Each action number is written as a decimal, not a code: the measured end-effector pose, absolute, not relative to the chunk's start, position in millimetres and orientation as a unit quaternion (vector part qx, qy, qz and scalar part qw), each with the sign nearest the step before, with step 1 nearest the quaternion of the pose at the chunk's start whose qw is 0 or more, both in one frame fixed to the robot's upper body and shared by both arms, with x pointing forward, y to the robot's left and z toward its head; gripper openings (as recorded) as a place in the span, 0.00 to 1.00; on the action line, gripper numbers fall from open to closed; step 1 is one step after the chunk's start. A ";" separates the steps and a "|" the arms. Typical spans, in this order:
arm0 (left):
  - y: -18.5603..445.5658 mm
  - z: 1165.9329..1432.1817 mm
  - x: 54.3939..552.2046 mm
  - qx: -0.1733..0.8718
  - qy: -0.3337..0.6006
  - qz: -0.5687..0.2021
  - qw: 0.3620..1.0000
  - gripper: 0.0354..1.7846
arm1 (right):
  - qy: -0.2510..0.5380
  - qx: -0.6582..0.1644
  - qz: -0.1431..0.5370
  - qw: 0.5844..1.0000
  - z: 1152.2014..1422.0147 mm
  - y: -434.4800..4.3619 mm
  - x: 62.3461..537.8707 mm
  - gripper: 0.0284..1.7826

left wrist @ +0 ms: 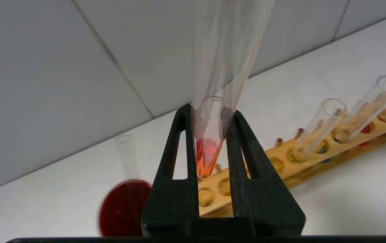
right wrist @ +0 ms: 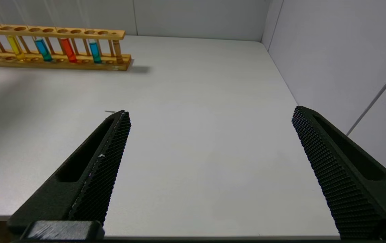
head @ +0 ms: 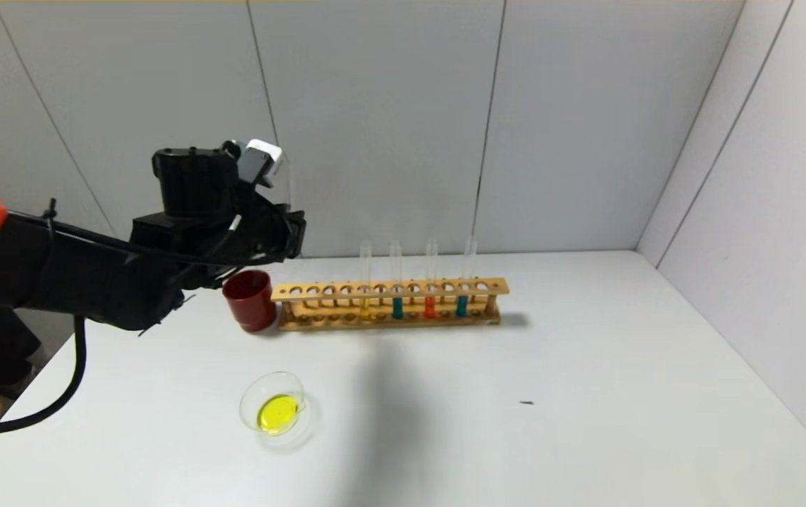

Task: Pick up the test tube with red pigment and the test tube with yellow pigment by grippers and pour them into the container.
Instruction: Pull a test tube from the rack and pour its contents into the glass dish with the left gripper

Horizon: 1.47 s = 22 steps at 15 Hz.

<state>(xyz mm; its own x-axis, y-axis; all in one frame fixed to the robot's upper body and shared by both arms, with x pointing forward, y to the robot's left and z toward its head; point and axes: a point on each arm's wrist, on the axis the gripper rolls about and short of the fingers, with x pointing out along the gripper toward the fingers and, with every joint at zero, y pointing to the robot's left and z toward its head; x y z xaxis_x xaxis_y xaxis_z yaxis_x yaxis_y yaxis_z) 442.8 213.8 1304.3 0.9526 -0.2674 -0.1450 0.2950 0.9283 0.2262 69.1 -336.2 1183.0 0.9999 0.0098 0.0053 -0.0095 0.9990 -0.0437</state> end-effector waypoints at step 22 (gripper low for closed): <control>287.0 1273.1 376.1 0.512 0.011 -0.272 0.815 0.16 | -0.003 -0.022 0.005 1.000 1183.1 -336.2 69.1 0.98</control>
